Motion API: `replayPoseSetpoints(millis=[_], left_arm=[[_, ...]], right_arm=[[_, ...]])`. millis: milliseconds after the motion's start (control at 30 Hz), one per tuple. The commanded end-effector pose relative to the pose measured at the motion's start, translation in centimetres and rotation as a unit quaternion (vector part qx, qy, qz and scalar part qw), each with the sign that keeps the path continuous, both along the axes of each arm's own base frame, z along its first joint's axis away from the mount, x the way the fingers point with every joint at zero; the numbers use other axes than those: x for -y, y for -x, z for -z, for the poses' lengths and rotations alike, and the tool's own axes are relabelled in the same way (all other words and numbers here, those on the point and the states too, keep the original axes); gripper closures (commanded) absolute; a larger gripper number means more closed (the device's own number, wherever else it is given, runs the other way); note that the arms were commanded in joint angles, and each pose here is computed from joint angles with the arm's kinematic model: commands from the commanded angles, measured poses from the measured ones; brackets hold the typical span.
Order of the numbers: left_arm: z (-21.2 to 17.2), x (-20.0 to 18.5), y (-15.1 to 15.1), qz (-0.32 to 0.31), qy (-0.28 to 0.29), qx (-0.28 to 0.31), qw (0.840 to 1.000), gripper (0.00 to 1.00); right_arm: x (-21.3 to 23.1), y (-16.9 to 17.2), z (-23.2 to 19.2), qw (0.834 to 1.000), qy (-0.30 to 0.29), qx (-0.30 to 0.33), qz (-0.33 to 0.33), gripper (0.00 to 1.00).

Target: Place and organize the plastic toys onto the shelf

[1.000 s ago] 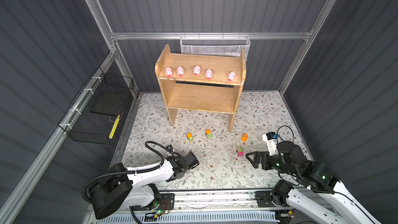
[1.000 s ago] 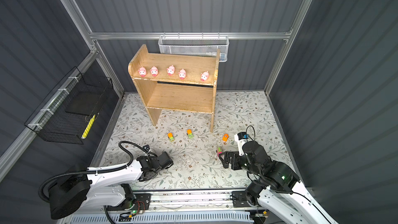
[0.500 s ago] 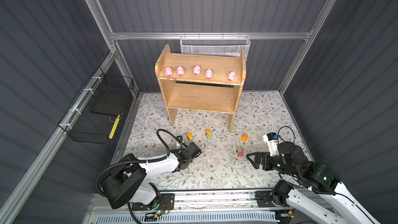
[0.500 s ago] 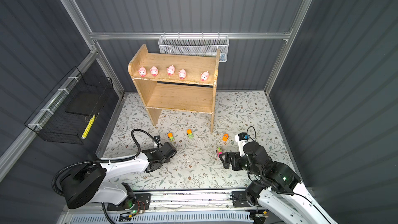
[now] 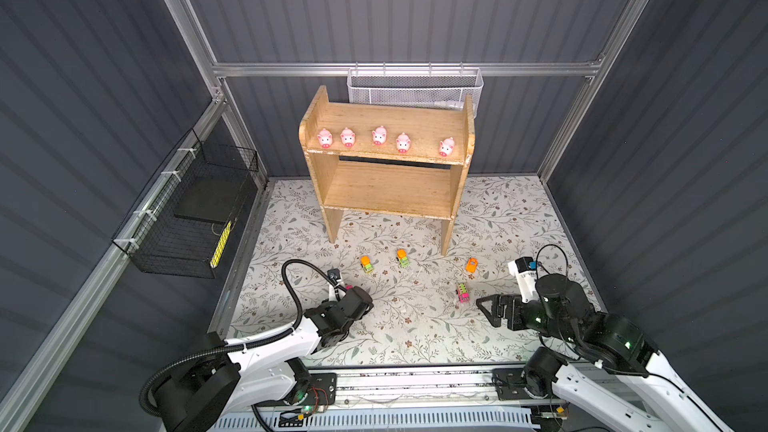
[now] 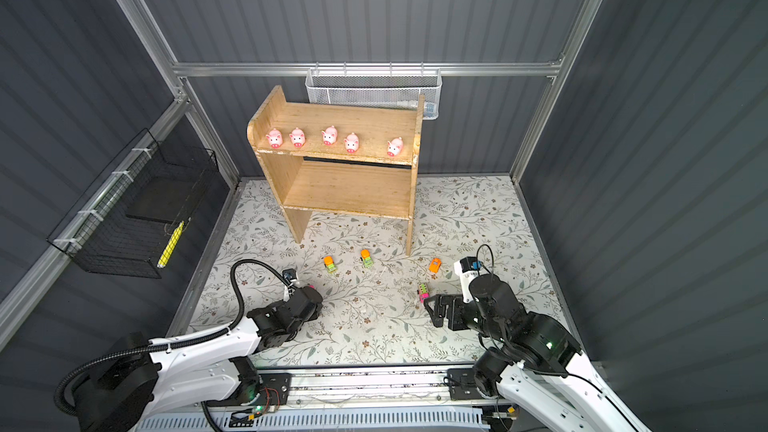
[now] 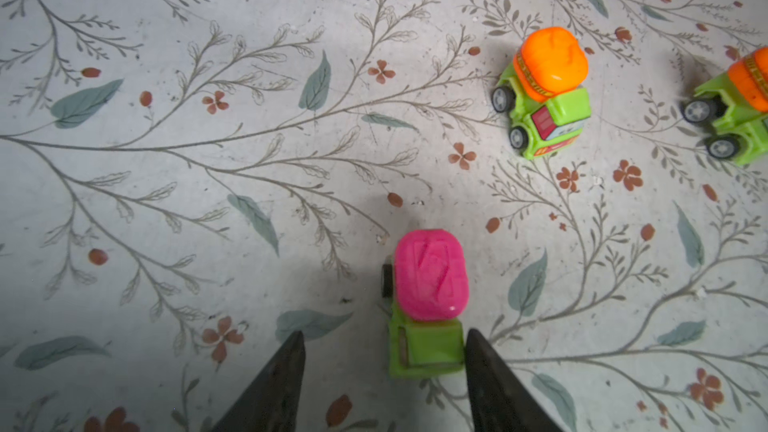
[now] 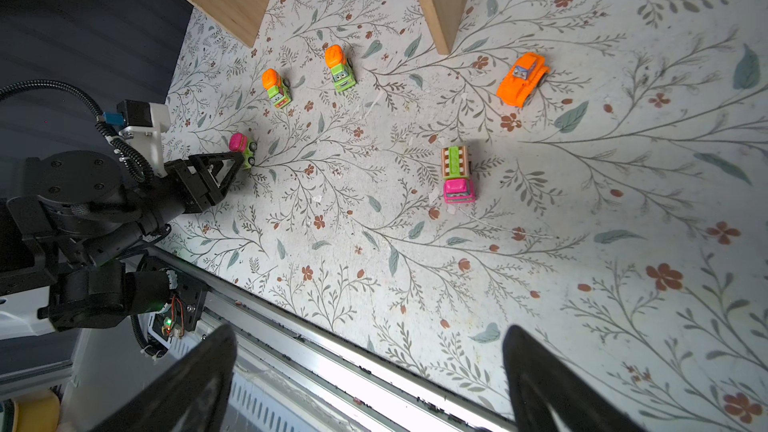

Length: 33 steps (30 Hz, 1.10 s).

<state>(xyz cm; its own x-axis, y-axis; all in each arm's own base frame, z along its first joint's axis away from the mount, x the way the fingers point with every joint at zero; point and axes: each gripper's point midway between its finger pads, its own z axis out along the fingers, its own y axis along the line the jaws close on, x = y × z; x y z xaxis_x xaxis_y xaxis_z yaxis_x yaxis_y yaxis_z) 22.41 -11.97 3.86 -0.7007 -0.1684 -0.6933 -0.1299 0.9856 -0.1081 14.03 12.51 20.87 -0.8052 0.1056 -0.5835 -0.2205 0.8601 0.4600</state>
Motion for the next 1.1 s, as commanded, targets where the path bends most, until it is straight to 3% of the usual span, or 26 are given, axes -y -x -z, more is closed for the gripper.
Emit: replayPoseSetpoints(millis=[0,400,500,733,1067], left_arm=[[-0.7,-0.2,-0.7,-0.006,-0.008,0.029,1.000,0.39],[0.3,1.6,-1.4,0.000,-0.025,0.043,0.999,0.40],[0.2,1.9,-1.5,-0.001,-0.029,0.053,0.998,0.45],[-0.5,1.9,-1.6,-0.004,-0.044,0.053,0.998,0.69],[-3.5,2.0,-1.5,0.009,-0.062,0.047,0.997,0.71]], right_arm=[[0.3,0.2,-0.6,1.000,-0.004,0.001,0.005,0.01],[0.9,0.7,-0.6,1.000,-0.005,-0.001,0.014,0.01],[0.9,0.7,-0.6,1.000,-0.003,-0.002,0.013,0.01],[1.2,0.9,-0.6,1.000,-0.002,0.000,0.015,0.01],[0.8,0.8,-0.8,1.000,-0.008,0.003,0.008,0.01]])
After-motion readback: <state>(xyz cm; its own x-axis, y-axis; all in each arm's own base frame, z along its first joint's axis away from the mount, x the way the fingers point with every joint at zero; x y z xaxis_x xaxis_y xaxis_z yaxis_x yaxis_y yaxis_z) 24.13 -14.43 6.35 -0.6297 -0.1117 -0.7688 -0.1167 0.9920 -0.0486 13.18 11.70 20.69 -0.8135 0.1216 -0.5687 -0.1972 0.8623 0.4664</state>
